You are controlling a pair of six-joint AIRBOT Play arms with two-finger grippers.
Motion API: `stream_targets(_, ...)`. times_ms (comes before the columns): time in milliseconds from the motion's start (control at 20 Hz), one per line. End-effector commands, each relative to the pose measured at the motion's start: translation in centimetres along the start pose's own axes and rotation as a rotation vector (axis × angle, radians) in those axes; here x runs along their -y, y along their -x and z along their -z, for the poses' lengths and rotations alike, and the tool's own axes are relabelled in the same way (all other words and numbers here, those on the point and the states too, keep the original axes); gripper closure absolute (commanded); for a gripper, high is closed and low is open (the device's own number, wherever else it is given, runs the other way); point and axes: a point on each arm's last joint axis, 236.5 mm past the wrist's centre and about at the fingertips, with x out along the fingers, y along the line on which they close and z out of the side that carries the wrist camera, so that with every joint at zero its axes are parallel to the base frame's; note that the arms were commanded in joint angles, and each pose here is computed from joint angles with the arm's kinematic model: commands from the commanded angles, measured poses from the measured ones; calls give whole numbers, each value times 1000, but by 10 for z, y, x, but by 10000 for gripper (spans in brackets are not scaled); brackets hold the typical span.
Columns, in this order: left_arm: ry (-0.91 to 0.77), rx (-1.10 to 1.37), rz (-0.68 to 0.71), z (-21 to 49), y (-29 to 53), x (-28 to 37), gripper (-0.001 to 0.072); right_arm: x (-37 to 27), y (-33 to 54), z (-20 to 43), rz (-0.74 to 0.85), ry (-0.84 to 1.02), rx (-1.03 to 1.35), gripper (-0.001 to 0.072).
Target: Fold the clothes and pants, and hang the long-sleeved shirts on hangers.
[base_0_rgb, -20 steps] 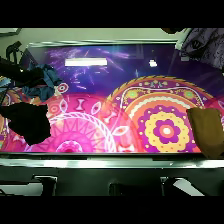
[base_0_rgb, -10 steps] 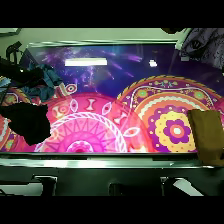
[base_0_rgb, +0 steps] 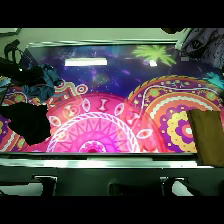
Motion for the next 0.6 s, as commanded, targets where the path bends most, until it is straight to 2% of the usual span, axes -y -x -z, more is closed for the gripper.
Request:
stream_targets(0,-83,84,-2,-10,15,4,693,-158,18,40,-247,301,-1,680)
stream_targets(100,-108,136,-27,-6,25,1,693,-213,33,82,-339,426,-50,680)
stream_targets(250,-120,206,-46,15,32,-5,693,-263,56,132,-434,555,-96,680)
stream_targets(550,-131,165,-67,59,24,-16,690,-288,70,157,-488,614,-110,679)
